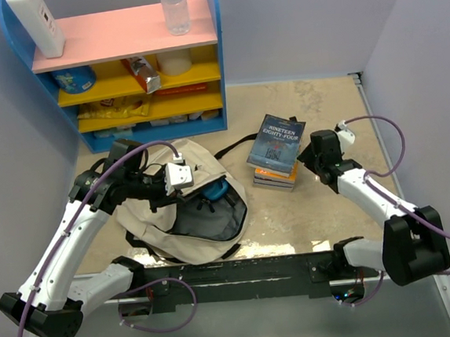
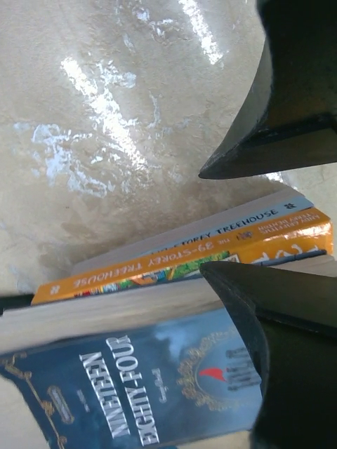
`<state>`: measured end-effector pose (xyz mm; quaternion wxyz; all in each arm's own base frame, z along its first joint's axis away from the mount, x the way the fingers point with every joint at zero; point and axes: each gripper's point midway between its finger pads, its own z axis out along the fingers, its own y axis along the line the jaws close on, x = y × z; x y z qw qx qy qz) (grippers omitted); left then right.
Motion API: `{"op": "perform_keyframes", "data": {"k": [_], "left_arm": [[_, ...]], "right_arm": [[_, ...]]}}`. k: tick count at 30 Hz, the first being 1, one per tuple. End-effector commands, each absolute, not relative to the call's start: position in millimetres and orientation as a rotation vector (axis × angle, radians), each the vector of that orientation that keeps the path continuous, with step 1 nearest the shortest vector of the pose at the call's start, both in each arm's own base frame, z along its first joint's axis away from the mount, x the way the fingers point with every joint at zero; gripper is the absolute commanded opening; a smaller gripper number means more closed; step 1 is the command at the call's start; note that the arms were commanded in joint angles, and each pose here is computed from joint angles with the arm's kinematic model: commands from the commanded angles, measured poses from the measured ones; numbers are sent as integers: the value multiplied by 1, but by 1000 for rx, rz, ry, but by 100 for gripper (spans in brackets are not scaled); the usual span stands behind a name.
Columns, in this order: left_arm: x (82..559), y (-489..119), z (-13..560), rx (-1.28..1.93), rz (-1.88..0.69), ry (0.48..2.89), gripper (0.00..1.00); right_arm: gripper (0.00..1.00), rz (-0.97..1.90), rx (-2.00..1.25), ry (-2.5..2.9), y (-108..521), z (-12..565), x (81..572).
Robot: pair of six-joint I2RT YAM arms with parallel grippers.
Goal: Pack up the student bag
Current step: Adjust the book at the center of the board.
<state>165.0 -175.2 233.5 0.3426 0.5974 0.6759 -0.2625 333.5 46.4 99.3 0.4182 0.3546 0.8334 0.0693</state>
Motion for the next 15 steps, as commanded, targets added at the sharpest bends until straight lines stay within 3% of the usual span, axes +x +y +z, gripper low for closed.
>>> {"op": "perform_keyframes", "data": {"k": [1, 9, 15], "left_arm": [[161, -182, 249, 1564, -707, 1664, 0], [160, -182, 250, 1560, -713, 1667, 0], [162, -183, 250, 1556, -709, 1663, 0]], "right_arm": [[53, 112, 988, 2075, 36, 87, 338], [41, 121, 1124, 2038, 15, 62, 357], [22, 164, 1181, 2119, 22, 34, 374]]}}
